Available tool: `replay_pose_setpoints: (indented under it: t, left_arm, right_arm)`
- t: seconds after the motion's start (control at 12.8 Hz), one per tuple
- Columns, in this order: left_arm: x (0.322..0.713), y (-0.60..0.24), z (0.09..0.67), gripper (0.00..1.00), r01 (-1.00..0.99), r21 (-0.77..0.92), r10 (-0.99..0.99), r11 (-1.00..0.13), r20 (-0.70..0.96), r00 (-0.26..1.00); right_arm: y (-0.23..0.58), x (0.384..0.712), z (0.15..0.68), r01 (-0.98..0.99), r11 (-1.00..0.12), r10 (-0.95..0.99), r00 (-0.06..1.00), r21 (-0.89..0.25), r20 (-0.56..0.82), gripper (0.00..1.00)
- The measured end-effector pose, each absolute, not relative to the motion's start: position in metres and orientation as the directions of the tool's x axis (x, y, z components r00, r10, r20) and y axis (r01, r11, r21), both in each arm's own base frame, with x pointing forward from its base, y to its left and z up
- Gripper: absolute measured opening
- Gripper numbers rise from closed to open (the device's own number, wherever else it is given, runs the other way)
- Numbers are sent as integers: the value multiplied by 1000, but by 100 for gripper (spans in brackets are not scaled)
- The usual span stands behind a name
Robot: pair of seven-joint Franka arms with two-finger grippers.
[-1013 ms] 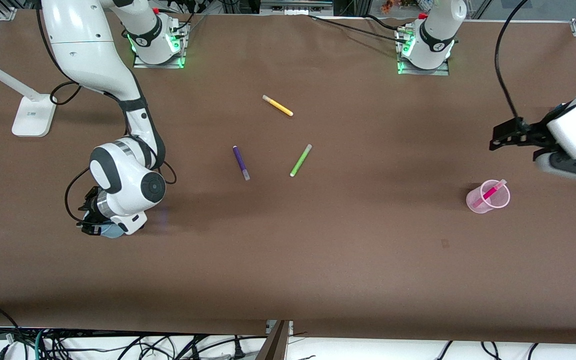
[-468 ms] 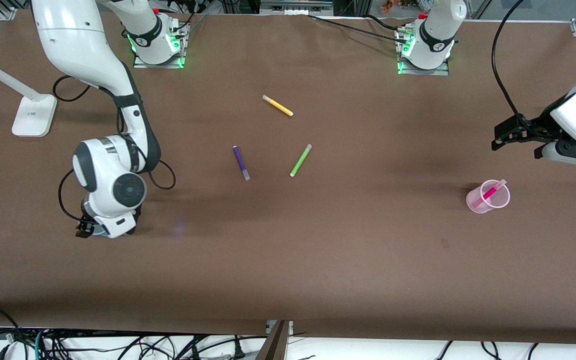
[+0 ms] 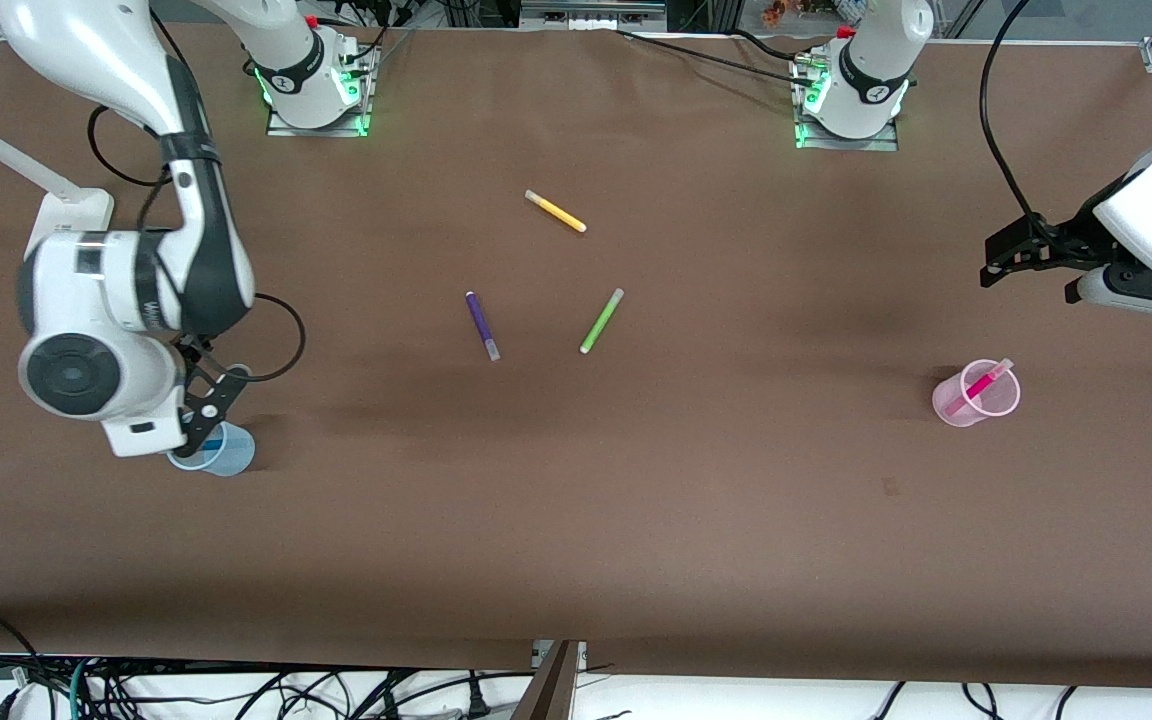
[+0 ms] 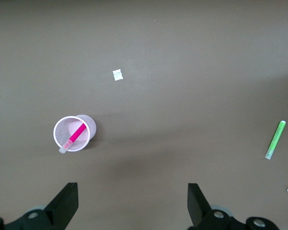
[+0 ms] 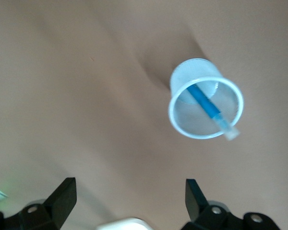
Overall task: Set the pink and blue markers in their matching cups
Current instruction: 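Release the blue marker into the blue cup and withdraw the right gripper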
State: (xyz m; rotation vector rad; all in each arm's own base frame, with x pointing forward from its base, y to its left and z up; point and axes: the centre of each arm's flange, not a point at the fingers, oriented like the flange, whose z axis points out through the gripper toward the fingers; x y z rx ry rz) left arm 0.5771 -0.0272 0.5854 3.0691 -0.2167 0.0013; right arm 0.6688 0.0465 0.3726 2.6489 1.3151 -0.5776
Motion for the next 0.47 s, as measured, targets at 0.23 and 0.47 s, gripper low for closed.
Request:
replay_pose_setpoints:
  t: [0.23, 0.47]
  left_arm:
    - [577, -27, 585, 100, -141, 65, -141, -988, 4, 990]
    - [577, -28, 585, 100, -141, 65, -142, -988, 2, 990]
  right_arm:
    - [47, 662, 404, 566, -824, 521, 773, 24, -363, 100]
    - [75, 639, 457, 303, -949, 261, 911, 90, -320, 100]
